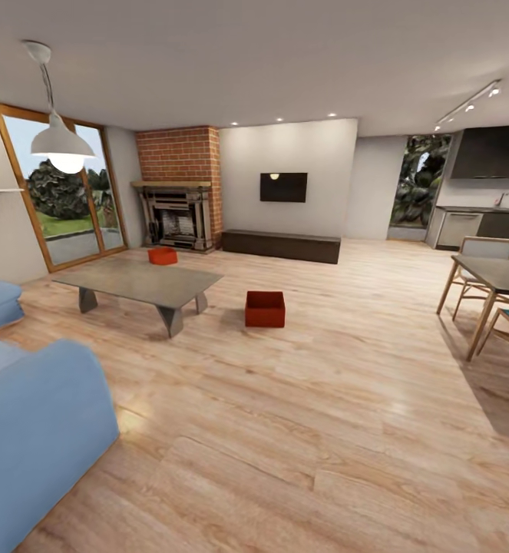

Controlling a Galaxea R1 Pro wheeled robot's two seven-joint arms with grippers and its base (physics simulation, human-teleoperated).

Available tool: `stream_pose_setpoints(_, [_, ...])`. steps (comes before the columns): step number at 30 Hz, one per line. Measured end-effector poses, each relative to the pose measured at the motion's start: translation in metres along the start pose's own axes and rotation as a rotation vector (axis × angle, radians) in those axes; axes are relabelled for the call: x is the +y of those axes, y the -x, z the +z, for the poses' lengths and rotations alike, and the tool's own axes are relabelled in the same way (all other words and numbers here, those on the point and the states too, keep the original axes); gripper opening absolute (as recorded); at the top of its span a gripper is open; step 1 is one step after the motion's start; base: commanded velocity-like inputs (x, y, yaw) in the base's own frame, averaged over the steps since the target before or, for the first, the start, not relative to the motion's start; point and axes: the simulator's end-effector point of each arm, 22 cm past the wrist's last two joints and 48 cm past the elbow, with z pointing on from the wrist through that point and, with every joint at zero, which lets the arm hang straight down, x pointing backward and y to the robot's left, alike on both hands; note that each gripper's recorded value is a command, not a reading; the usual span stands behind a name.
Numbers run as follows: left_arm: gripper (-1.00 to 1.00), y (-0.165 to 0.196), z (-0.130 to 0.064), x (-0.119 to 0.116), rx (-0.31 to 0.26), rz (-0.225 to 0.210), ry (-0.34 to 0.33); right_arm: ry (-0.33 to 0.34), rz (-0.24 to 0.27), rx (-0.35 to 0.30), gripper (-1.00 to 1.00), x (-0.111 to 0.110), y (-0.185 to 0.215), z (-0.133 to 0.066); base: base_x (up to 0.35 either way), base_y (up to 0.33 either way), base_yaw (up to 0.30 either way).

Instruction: Move the two storage containers from the living room to the garage. In the garage, place one container on the floor and stack the other container on top of it (either order is fine).

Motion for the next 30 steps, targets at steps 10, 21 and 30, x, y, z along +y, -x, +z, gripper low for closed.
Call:
stream_pose_setpoints(10, [1.0, 0.0005, 0.0, -0.0001, -0.002, 0.0, 0.0, 0.0, 0.0, 0.0, 1.0, -0.0001, -0.0001, 0.0, 0.278, -0.157, 0.0])
stream_pose_setpoints(21, [1.0, 0.0005, 0.0, 0.0001, -0.002, -0.001, 0.0, 0.0, -0.001, -0.001, 1.0, -0.0001, 0.0002, 0.0, 0.295, -0.03, 0.0])
stream_pose_setpoints(30, [1.0, -0.0004, 0.0, 0.0006, 0.002, -0.003, 0.001, -0.004, -0.008, -0.003, 1.0, -0.0033, -0.0001, 0.0, 0.321, 0.0, 0.0])
